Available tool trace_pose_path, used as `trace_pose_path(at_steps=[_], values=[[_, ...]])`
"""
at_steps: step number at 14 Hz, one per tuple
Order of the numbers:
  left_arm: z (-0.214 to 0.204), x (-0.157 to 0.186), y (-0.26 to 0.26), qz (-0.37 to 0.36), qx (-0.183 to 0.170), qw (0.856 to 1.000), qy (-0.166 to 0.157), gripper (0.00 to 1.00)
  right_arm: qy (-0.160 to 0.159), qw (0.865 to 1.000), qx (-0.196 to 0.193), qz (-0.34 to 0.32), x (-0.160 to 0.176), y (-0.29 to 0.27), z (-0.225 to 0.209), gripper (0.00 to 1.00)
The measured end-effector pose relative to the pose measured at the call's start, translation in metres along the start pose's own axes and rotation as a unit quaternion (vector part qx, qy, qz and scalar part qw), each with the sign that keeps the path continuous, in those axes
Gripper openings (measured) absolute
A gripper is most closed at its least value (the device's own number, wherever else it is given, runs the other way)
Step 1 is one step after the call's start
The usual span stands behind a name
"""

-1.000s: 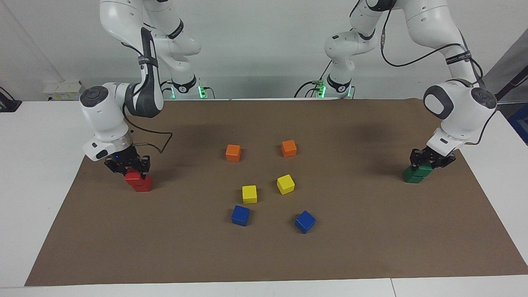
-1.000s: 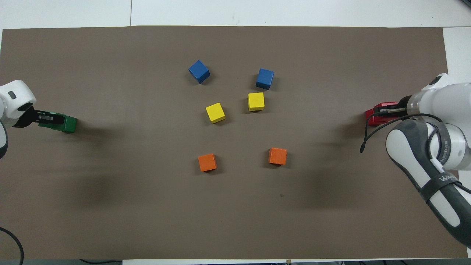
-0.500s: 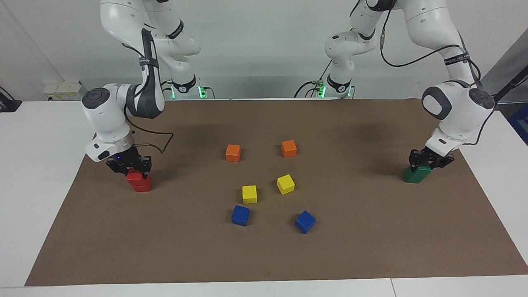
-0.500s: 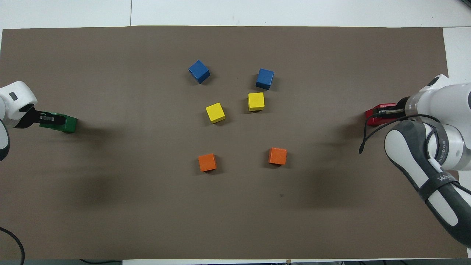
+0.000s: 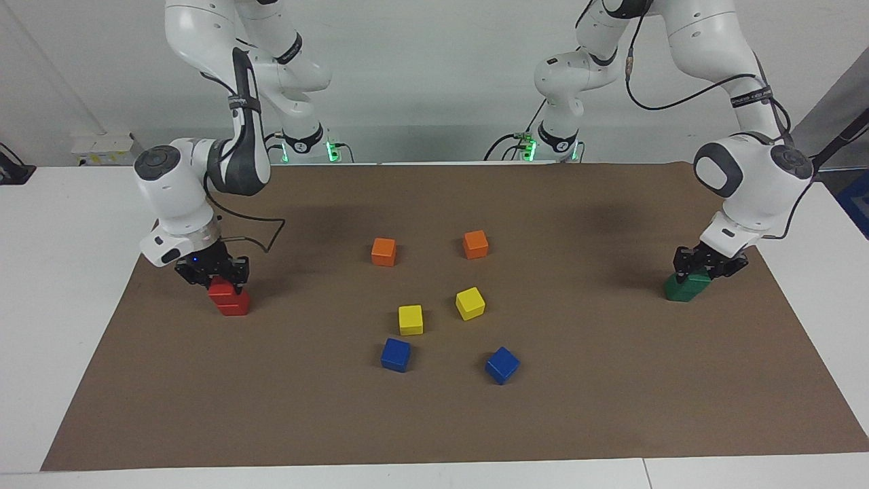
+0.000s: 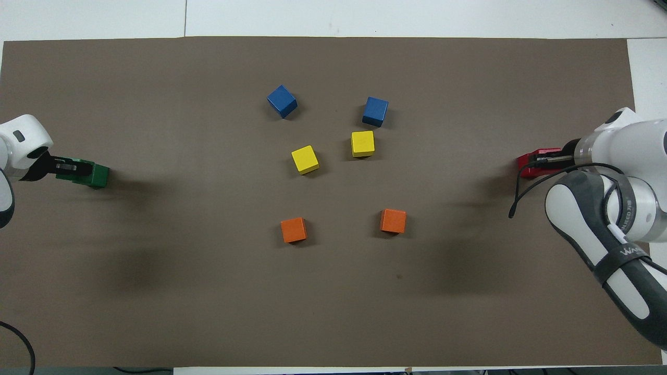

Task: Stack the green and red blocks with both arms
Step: 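Lower the green block onto the green while the right lowers red onto red, then open the left gripper and withdraw it from the green stack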

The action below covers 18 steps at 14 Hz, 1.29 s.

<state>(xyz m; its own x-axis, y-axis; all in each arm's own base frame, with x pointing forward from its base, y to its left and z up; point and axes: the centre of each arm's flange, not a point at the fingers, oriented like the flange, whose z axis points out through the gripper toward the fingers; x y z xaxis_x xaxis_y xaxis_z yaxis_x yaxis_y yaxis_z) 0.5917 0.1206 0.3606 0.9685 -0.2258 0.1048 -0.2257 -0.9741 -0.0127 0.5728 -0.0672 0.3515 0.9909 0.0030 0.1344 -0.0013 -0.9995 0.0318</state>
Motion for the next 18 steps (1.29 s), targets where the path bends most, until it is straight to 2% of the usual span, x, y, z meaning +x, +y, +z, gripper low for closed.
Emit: trace_pose_path(at_steps=[4,5,10,13,18], values=[[0.0,0.0,0.0,0.0,0.0,1.0,0.0,0.96,0.0,1.0,0.003,0.004,0.0,0.0,0.0,0.55],[0.0,0.0,0.0,0.0,0.0,1.0,0.0,1.0,0.0,1.0,0.003,0.004,0.0,0.0,0.0,0.55],[-0.016,0.009,0.0,0.002,-0.004,1.0,-0.003,1.0,0.0,1.0,0.003,0.004,0.0,0.0,0.001,0.55],[-0.054,0.025,0.001,0.002,-0.01,1.0,-0.009,1.0,0.0,1.0,0.003,0.004,-0.001,0.001,0.001,0.55],[-0.131,0.036,0.017,-0.091,-0.016,0.996,-0.018,1.0,0.0,1.0,0.003,0.005,-0.001,0.001,0.001,0.55]])
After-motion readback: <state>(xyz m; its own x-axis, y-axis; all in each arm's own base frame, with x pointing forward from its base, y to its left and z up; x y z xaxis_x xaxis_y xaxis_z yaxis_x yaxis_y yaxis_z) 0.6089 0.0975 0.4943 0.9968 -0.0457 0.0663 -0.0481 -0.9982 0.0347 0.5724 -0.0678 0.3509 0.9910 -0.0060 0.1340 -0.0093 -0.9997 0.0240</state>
